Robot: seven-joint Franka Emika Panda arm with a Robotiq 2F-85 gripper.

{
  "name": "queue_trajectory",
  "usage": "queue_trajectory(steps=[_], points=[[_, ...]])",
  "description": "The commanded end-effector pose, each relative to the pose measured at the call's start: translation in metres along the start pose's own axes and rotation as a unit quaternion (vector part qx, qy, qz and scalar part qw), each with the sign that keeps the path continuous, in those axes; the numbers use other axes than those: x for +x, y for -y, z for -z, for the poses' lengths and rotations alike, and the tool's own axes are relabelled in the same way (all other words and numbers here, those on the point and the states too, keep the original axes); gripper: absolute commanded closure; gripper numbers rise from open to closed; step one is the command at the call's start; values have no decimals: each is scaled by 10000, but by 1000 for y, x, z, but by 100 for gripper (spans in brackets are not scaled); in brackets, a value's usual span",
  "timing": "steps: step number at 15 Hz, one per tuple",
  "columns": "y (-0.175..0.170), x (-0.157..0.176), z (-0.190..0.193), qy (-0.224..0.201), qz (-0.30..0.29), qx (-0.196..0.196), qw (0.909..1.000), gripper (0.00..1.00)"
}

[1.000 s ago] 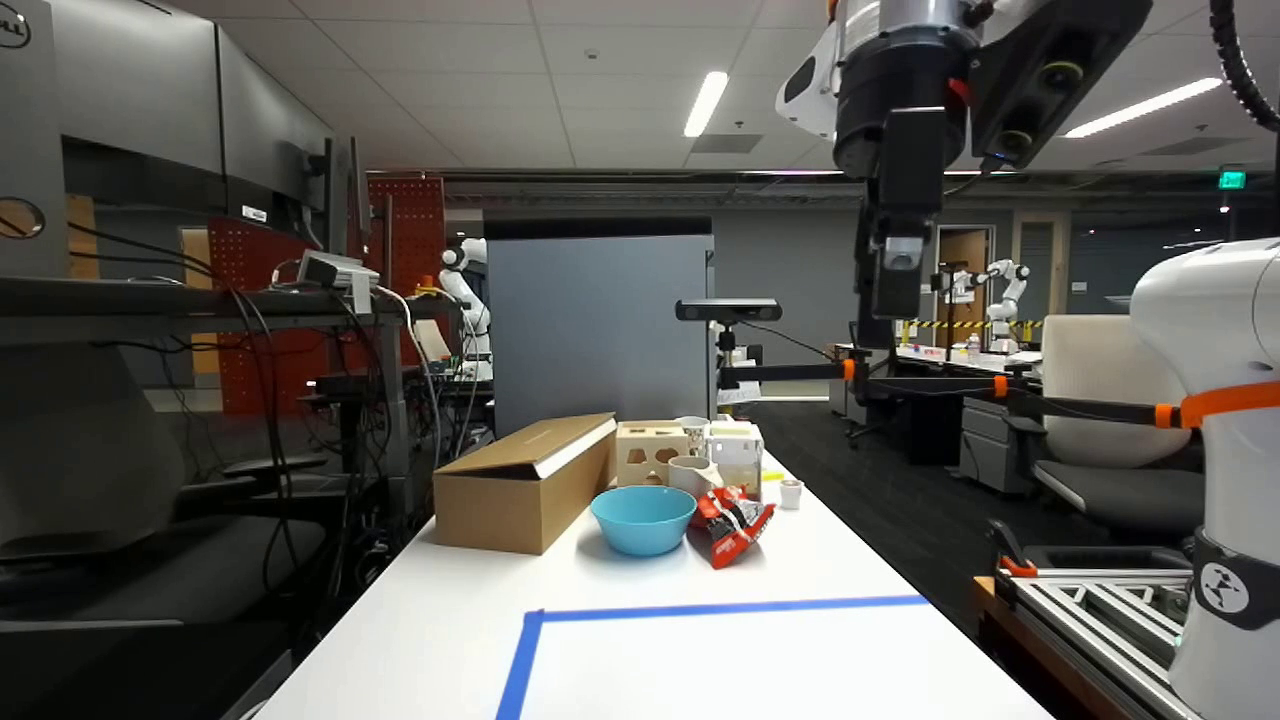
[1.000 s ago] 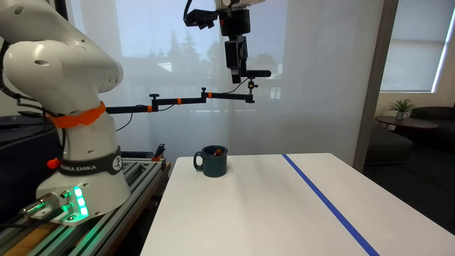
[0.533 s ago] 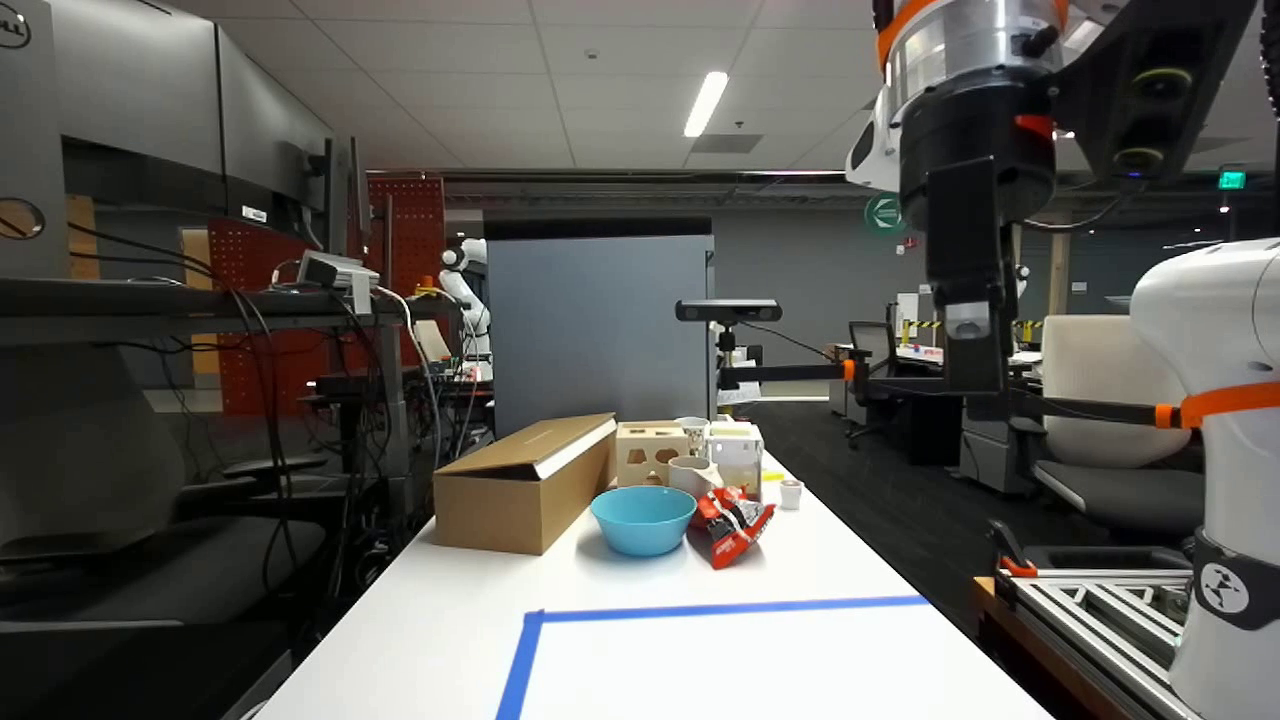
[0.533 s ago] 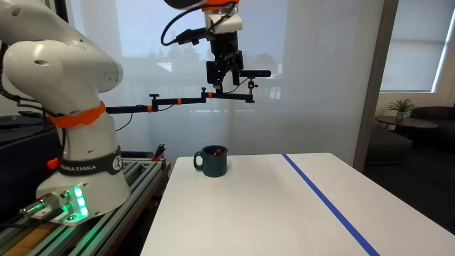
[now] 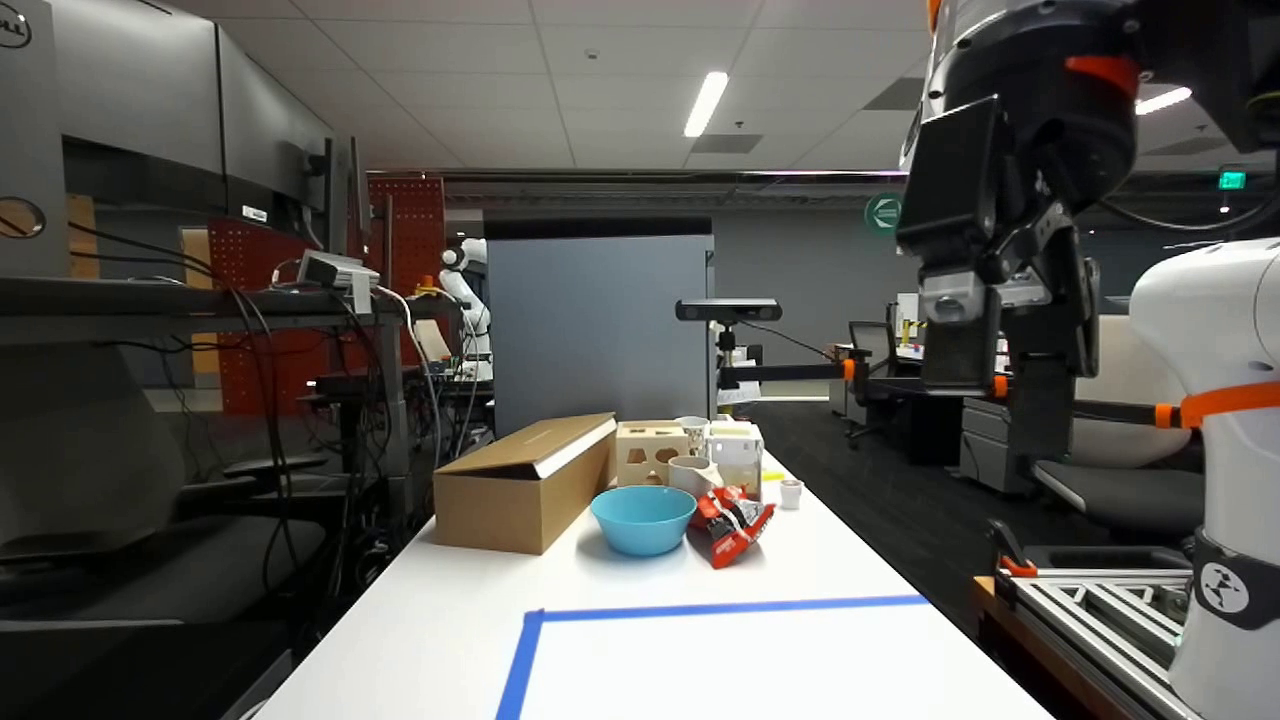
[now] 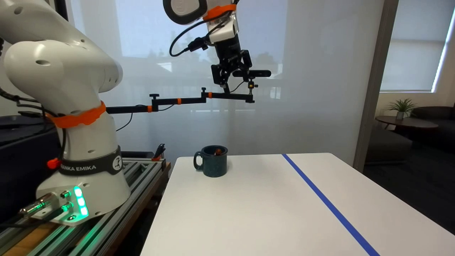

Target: Put the sharpie on the table

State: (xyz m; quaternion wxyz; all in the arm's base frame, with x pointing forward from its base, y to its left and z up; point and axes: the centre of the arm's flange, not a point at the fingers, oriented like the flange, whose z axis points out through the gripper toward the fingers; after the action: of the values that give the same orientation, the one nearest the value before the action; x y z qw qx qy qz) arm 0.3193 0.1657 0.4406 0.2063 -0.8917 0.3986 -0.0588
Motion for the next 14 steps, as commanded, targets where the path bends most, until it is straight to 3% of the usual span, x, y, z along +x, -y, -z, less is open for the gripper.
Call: queue_trajectory(steps=[1, 9, 14], points=[[-17, -16, -31, -145, -404, 259, 9987, 0], [-21, -31, -76, -365, -830, 292, 9955, 0], [-28, -48, -73, -364, -647, -302, 9968, 0]])
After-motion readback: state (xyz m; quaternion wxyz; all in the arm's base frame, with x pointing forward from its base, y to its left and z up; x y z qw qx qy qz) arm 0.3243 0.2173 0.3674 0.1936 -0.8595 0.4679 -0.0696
